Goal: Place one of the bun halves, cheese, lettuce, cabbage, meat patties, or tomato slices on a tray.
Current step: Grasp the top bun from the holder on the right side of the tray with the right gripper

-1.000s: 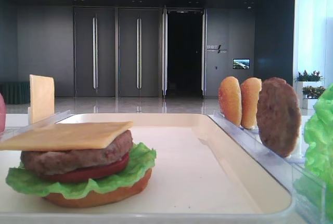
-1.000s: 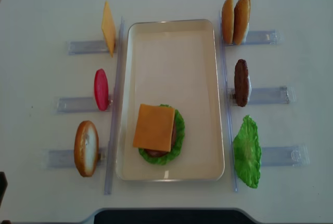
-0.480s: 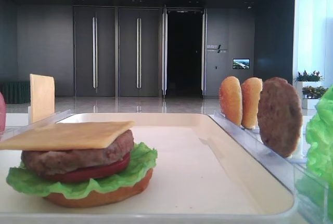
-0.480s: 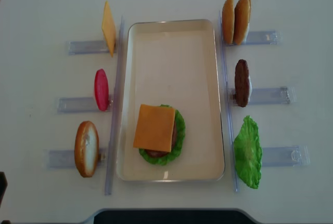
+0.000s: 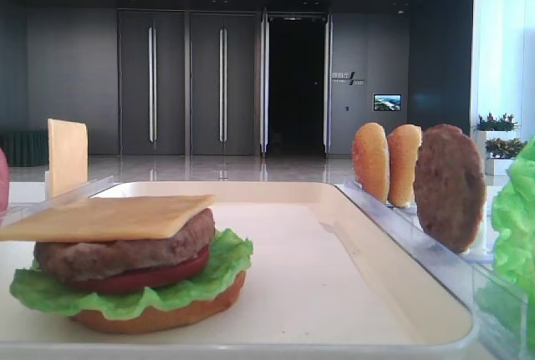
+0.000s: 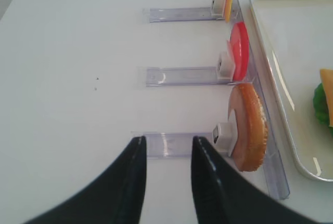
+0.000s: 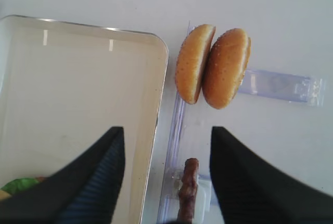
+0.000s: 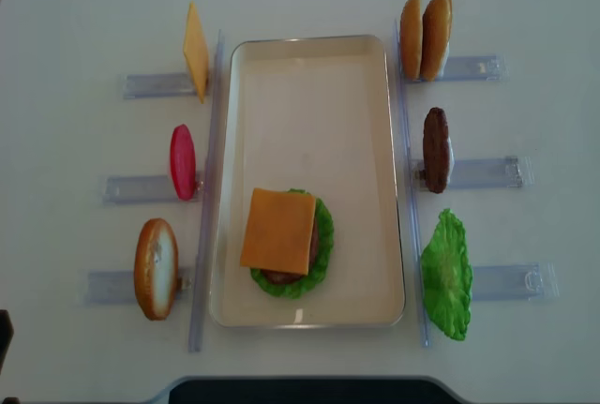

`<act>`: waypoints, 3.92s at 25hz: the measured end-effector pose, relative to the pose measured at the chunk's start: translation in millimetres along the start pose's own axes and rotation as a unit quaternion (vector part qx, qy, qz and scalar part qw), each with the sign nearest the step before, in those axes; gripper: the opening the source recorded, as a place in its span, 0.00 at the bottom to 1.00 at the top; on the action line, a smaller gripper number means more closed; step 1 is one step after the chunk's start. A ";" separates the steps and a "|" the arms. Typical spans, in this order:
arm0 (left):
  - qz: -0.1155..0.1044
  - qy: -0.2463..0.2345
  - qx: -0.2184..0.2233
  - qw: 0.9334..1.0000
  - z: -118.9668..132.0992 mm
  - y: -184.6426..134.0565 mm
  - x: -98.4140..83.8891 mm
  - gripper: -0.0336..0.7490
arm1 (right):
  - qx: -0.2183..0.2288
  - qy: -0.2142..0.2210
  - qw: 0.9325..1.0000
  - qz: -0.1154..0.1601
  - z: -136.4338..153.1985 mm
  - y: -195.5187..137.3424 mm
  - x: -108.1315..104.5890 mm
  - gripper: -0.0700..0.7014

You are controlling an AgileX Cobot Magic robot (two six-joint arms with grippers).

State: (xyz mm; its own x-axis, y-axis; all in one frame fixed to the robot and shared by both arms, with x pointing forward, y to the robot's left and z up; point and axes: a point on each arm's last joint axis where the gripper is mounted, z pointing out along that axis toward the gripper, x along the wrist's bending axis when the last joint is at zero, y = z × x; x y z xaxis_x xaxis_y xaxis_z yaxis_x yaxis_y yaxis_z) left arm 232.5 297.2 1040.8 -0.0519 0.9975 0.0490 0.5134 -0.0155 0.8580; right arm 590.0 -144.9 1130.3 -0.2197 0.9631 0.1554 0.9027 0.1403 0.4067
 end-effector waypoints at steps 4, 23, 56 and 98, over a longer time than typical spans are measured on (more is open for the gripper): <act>0.000 0.000 0.000 1.000 0.0 0.0 0.0 0.34 | 0.016 -0.005 1.000 0.012 14.6 1.4 -1.0 0.59; 0.000 0.000 0.000 1.000 0.0 0.0 0.0 0.34 | -0.002 -0.004 1.000 0.023 69.6 17.4 -6.3 0.68; 0.000 0.000 0.000 1.000 0.0 0.0 0.0 0.33 | 0.060 0.000 0.998 0.031 143.1 13.8 -19.4 0.68; 0.000 0.000 0.000 1.000 0.0 0.0 0.0 0.32 | 0.070 -0.026 0.997 0.017 161.0 12.5 -25.6 0.41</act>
State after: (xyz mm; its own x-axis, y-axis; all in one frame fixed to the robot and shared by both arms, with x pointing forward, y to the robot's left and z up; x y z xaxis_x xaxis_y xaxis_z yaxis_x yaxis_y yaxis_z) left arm 232.5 297.2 1040.8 -0.0519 0.9975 0.0490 0.5134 -0.0155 0.8580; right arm 666.4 -130.8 986.4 -0.1713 0.9779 0.1198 0.9528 0.1336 0.2725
